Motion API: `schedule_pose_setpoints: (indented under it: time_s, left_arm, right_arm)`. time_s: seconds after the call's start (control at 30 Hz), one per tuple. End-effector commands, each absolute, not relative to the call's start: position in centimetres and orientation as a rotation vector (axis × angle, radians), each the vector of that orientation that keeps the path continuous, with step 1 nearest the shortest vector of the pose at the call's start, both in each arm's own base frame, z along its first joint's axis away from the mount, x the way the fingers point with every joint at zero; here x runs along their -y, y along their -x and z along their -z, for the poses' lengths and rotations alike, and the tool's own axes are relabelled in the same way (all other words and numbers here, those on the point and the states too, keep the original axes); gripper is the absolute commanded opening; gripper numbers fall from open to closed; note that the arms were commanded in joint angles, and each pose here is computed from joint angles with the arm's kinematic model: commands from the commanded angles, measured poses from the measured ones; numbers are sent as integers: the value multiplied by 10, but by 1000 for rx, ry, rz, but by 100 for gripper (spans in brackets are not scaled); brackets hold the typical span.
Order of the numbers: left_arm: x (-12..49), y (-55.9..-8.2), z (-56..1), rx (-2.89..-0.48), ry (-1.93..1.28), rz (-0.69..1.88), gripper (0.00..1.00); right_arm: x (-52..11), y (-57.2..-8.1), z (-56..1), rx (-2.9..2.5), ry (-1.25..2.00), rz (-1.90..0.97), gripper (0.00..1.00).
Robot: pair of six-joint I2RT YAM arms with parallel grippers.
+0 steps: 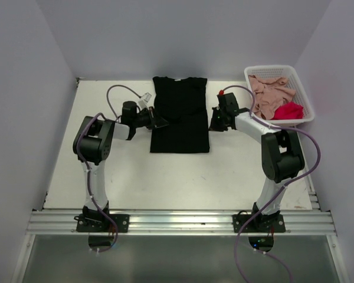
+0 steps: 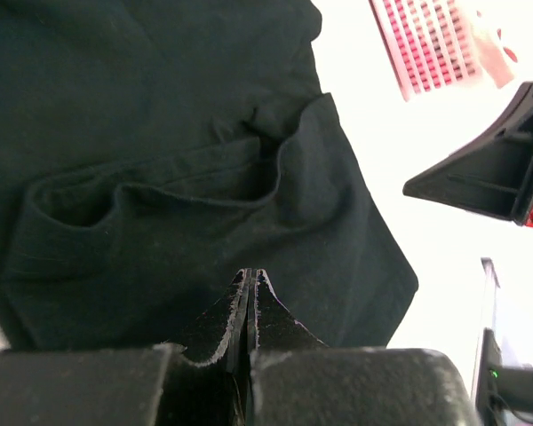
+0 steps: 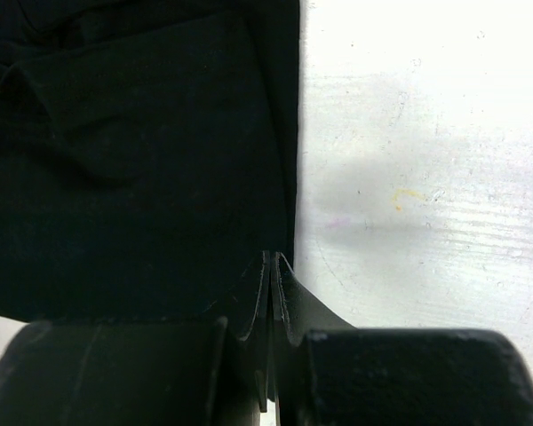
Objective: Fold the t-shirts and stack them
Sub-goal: Fold the folded rectangular tshirt in 1/3 of the way
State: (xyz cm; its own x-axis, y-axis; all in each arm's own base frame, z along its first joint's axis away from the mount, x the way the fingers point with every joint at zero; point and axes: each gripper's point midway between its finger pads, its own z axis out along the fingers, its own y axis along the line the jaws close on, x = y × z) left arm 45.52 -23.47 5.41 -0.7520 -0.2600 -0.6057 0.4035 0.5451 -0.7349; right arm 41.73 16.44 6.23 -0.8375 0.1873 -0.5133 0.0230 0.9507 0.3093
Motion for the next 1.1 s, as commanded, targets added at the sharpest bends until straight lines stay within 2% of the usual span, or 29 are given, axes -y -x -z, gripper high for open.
schedule_pose_setpoints:
  time_s: [0.0,0.37,0.6,0.7,0.93,1.03,1.07]
  left_arm:
    - [245,-460,-63,-2004,-196,1328,0]
    - [248,-507,-38,-2041,-91,1307,0]
    - [250,-527,-63,-1951,-39,1353,0]
    - [245,-546,-61,-1985,20,1317,0]
    - [230,-563,-1,-2169,138,1244,0]
    - [224,-559,-10,-2116,117,1256,0]
    - [224,-563,-29,-2030,74,1265,0]
  right_arm:
    - [-166,-424,-76,-2487,-145,-414,0]
    - [-161,-423,-77,-2485,-142,-382,0]
    - [-158,-422,-72,-2495,-144,-363,0]
    - [-158,-422,-72,-2496,-145,-361,0]
    - [-155,-419,-75,-2493,-142,-345,0]
    - [-153,-417,-77,-2487,-144,-340,0]
    - [-153,-417,-77,-2487,-144,-340,0]
